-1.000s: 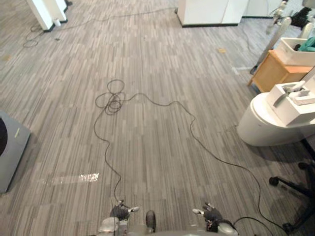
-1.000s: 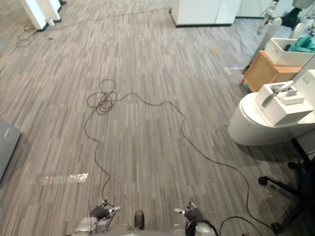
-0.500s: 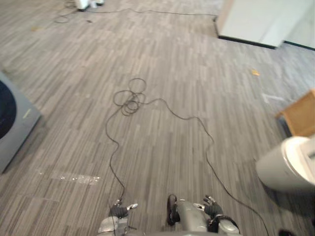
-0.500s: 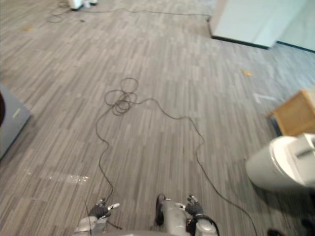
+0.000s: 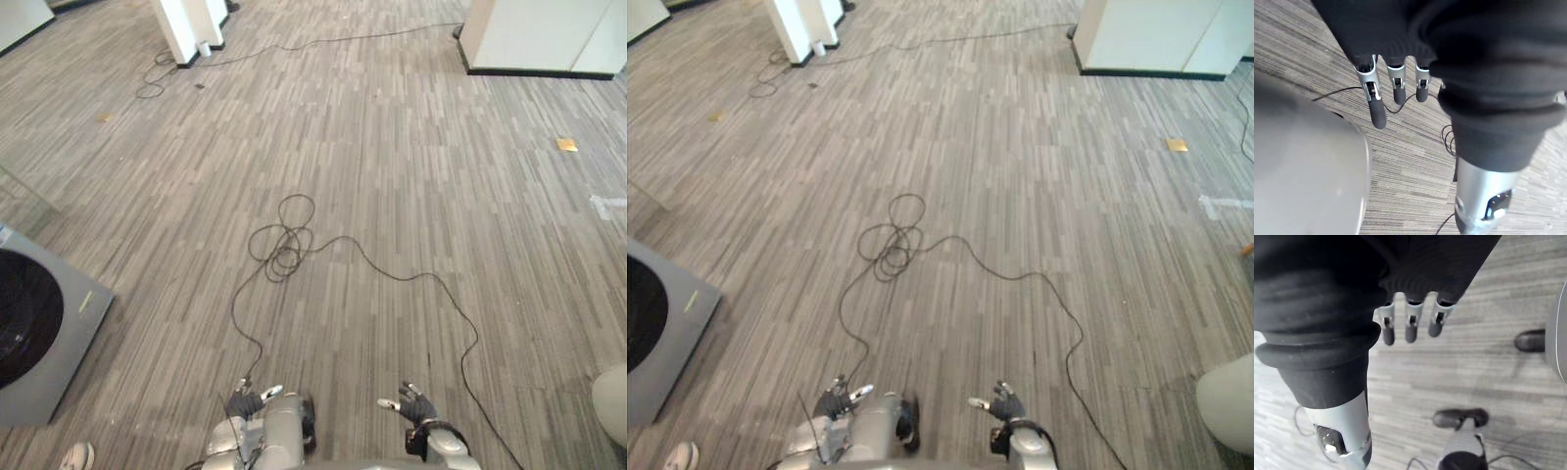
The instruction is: Organize washtable
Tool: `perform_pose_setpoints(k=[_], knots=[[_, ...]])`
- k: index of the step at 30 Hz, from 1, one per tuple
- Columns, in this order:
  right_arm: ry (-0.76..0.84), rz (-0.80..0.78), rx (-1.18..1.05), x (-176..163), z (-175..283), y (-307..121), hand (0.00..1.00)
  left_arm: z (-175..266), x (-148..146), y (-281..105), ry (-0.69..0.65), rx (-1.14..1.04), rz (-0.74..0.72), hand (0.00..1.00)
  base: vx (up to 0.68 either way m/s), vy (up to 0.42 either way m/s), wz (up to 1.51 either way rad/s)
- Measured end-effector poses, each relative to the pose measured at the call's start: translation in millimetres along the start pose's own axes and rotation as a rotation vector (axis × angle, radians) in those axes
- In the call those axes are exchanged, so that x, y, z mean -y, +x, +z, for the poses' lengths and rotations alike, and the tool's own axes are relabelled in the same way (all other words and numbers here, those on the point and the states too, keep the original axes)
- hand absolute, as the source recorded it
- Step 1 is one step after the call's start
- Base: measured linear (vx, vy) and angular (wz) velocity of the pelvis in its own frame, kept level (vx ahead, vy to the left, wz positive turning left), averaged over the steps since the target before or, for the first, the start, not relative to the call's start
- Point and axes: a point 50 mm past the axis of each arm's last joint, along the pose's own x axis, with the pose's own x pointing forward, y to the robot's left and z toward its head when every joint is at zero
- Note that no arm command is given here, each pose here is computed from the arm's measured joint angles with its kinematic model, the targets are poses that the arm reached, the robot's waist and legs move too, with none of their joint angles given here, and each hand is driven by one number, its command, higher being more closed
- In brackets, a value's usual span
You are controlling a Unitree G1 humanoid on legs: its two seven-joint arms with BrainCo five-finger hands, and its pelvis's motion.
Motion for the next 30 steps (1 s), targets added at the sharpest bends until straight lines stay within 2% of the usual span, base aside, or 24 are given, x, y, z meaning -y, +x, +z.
perform_pose_setpoints(k=[6, 13, 15, 20, 24, 27, 30], knots=[[0.010, 0.025, -0.021, -8, -9, -3, 0.00, 3, -18, 3, 0.055, -0.011, 0.027, 0.00, 0.54, 0.231, -0.07], [-0.031, -0.014, 0.068, 13, 10, -3, 0.00, -4, 9, 4, 0.098, -0.054, -0.056, 0.00, 0.57, 0.041, 0.21], [-0.002, -0.038, 0.053, 20, 7, -3, 0.00, -9, 15, 3, 0.131, -0.070, -0.086, 0.00, 0.75, -0.102, 0.82], [-0.028, -0.056, 0.059, 29, 18, 2, 0.00, -19, 30, 0, 0.084, -0.109, -0.108, 0.00, 0.75, -0.193, 0.43], [-0.048, -0.052, 0.042, 30, 14, 1, 0.00, -13, 20, -1, 0.018, -0.072, -0.060, 0.00, 0.81, -0.154, -0.34], [-0.005, -0.006, 0.014, 9, 8, 3, 0.00, -1, 4, 0, 0.033, -0.010, -0.025, 0.00, 0.68, -0.037, -0.51], [-0.004, -0.003, -0.028, 8, 1, 3, 0.00, -2, 0, 0, 0.022, -0.009, -0.014, 0.00, 0.58, 0.087, -0.59]])
